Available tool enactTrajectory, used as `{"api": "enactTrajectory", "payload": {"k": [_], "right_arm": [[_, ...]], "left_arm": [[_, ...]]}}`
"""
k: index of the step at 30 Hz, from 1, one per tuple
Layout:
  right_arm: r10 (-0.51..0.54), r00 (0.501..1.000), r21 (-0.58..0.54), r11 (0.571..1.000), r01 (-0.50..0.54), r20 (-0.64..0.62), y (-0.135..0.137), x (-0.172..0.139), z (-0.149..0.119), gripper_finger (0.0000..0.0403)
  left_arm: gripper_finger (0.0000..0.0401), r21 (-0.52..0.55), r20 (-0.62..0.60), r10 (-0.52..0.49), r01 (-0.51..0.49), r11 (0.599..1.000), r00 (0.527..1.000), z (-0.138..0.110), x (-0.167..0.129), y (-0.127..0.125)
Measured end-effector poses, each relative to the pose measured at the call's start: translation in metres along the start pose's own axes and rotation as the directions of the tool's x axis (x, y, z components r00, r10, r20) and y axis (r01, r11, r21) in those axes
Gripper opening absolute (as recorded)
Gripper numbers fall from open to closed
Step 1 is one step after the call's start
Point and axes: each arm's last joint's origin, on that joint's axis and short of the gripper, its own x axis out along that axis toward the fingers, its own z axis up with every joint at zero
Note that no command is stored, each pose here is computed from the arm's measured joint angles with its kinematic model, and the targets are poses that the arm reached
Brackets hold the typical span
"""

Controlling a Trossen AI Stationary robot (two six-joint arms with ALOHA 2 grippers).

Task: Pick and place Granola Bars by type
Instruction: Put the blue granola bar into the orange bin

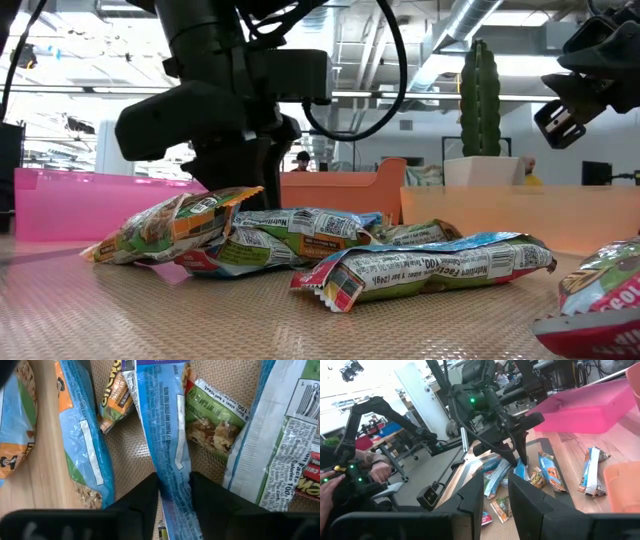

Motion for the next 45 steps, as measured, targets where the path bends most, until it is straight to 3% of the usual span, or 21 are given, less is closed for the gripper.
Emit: {"api": "enactTrajectory", "payload": {"k": [6,10,20,30,34,45], "right_arm": [[0.0,1.0,0.0,1.0,0.0,0.0,0.0,0.0,0.0,0.0082],[0.0,1.0,0.0,1.0,0.0,0.0,0.0,0.0,0.0,0.0082],[0.0,1.0,0.0,1.0,0.0,0.0,0.0,0.0,0.0,0.0082],[0.0,1.0,0.0,1.0,0.0,0.0,0.0,0.0,0.0,0.0082],[0.0,1.0,0.0,1.0,0.0,0.0,0.0,0.0,0.0,0.0082],[0.001,1.0,0.0,1.0,-0.001,0.0,0.0,0.0,0.0,0.0082]], "left_arm": [[0.003,-0.002,0.009,-0.001,0.001,1.0,1.0,0.001,0.0,0.0],[0.0009,-0.007,0.038,-0.005,0.006,1.0,0.999,0.005,-0.002,-0.002],[0.0018,-0.02,0.158,-0.023,0.026,0.999,0.987,0.034,-0.025,-0.008],[0.0014,-0.058,0.339,0.152,-0.14,0.988,0.929,0.078,-0.069,0.003],[0.0014,-0.074,0.4,0.178,-0.162,0.984,0.899,0.093,-0.09,0.007],[0.0014,-0.087,0.415,0.186,-0.165,0.983,0.891,0.098,-0.098,0.01]]}}
